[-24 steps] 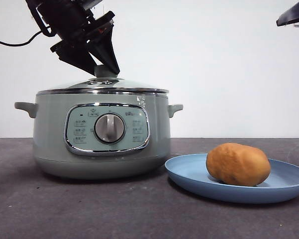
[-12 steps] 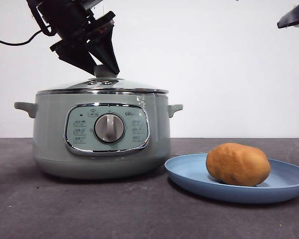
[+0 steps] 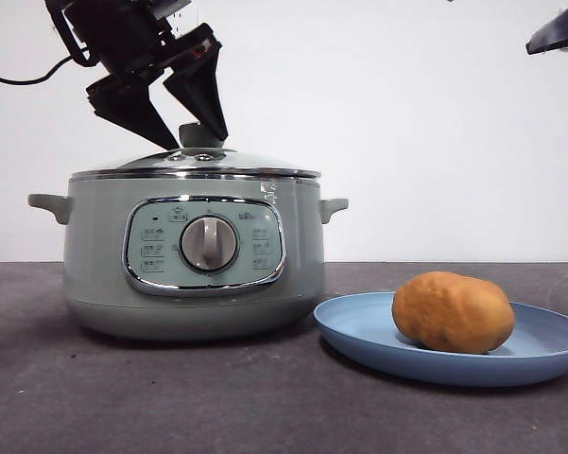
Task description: Take the potato out from the steamer,put the potato on the plate,close the lid
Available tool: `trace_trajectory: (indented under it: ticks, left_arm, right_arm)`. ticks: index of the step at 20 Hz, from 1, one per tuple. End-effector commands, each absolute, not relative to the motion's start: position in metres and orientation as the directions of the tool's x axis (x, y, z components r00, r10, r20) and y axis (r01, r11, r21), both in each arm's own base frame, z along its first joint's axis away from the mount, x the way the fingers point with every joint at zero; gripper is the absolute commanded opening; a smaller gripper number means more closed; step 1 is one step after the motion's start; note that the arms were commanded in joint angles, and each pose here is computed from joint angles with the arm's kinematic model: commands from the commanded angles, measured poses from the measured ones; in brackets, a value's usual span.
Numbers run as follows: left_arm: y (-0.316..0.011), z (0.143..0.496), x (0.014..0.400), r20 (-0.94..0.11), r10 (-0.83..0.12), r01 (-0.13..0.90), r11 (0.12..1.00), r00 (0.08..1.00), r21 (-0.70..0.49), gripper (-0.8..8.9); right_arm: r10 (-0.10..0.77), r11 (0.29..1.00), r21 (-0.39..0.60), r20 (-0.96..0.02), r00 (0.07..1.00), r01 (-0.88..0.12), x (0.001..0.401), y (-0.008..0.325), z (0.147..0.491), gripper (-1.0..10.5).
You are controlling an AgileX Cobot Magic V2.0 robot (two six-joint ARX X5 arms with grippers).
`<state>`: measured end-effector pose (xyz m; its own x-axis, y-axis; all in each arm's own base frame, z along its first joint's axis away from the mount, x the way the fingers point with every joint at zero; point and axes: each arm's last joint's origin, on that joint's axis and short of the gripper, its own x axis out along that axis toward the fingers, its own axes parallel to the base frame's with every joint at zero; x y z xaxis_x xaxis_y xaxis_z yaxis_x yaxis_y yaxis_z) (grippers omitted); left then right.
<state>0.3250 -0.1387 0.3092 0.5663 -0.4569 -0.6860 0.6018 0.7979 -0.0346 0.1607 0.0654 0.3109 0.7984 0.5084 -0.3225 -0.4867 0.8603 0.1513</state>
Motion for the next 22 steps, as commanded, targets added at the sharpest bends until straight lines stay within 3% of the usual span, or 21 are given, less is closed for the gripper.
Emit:
trace_trajectory:
  ticks: [1,9,14,16,19,20,22]
  left_arm:
    - [-0.137,0.315,0.321,-0.676,-0.459,0.596,0.802,0.577,-0.035,5.35]
    - [-0.114,0.371,0.266,-0.608,-0.484,0.592,0.806,0.629,-0.029,5.35]
    - [-0.092,0.393,0.210,-0.658,-0.471,0.591,0.805,0.588,-0.048,5.10]
    - [-0.085,0.396,0.192,-0.685,-0.461,0.590,0.806,0.564,-0.057,3.42]
    - [-0.078,0.399,0.175,-0.711,-0.452,0.589,0.806,0.539,-0.066,-0.26]
    - [-0.076,0.399,0.172,-0.716,-0.450,0.588,0.806,0.534,-0.068,-0.09]
    - [-0.075,0.399,0.169,-0.724,-0.446,0.587,0.806,0.526,-0.070,-0.09]
  right_arm:
    - [0.510,0.860,0.156,-0.319,0.799,-0.487,0.161,0.066,0.312,6.3]
    - [0.522,0.852,0.175,-0.358,0.774,-0.494,0.159,0.066,0.308,6.3]
    - [0.634,0.769,0.292,-0.456,0.624,-0.569,0.151,0.068,0.296,6.1]
    - [0.663,0.742,0.345,-0.505,0.552,-0.575,0.146,0.068,0.290,4.7]
    - [0.668,0.733,0.393,-0.567,0.482,-0.555,0.140,0.066,0.283,1.6]
    - [0.662,0.738,0.396,-0.582,0.472,-0.546,0.139,0.066,0.282,0.3]
    - [0.658,0.740,0.399,-0.593,0.464,-0.541,0.138,0.065,0.281,-0.1]
